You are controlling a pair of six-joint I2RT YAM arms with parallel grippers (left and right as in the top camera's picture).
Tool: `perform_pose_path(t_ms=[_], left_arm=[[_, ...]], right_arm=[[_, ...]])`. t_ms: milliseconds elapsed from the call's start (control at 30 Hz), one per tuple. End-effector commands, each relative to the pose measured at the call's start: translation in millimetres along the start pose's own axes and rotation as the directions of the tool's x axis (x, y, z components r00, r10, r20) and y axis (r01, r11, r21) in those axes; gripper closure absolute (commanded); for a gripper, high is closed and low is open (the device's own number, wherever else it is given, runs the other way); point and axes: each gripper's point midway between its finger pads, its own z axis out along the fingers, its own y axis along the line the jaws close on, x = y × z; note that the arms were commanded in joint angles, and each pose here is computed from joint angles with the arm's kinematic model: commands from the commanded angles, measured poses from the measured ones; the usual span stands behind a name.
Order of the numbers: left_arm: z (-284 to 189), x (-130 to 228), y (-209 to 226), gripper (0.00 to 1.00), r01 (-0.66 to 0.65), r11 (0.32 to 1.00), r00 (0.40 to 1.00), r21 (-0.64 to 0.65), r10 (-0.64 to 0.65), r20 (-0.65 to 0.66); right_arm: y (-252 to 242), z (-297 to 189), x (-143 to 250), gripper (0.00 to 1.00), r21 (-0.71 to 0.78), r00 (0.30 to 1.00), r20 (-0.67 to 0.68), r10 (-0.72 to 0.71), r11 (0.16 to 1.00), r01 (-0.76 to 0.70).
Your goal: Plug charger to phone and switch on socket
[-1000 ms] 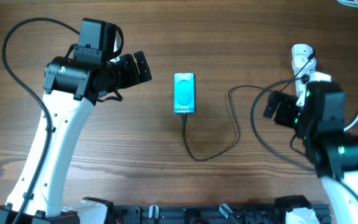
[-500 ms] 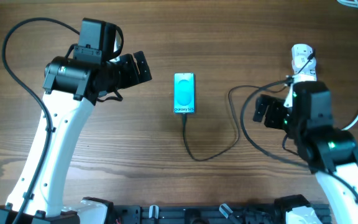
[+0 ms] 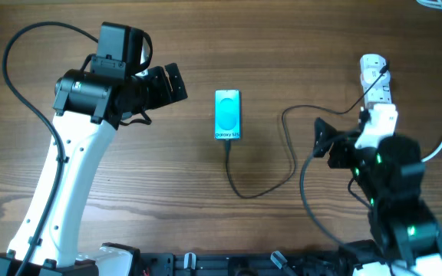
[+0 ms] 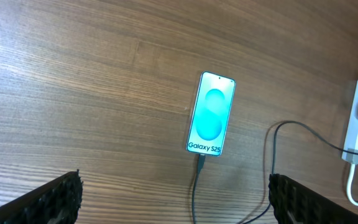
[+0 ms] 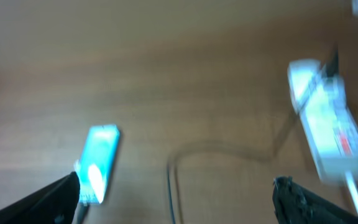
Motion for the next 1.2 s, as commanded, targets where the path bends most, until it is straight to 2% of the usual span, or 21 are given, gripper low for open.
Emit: perform_pose_path(t_ms=[0,100,233,633,800,1000,1167], left_arm=[[0,-1,2,0.0,0.005,1.0,1.0,-0.01,-0.005,0.008],[0,-1,1,0.0,0.005,1.0,1.0,-0.01,-0.005,0.008],[0,-1,1,0.0,0.005,1.0,1.0,-0.01,-0.005,0.008],[0,-1,2,0.0,0.005,1.0,1.0,-0.01,-0.005,0.008],[0,-1,2,0.0,0.005,1.0,1.0,-0.01,-0.005,0.008],[0,-1,1,0.0,0.005,1.0,1.0,-0.01,-0.005,0.008],[0,-1,1,0.0,0.005,1.0,1.0,-0.01,-0.005,0.008]], right_arm=[[14,-16,9,0.0,-0.094,0.967,0.138,-0.212,0.969,0.226],[7,-33,12,0.0,-0.053,0.927,0.262,-0.269,0.955,0.293],[-2,-42,9,0.0,-0.019,0.9,0.357,-0.252,0.961,0.277],[-14,-21,31,0.0,0.053,0.812,0.495,-0.309,0.943,0.327],[-24,-10,41,0.0,0.077,0.813,0.496,-0.305,0.948,0.308],[-44,-3,53,0.0,0.125,0.855,0.428,-0.294,0.956,0.267],[-50,-4,52,0.0,0.147,0.862,0.425,-0.276,0.961,0.235]])
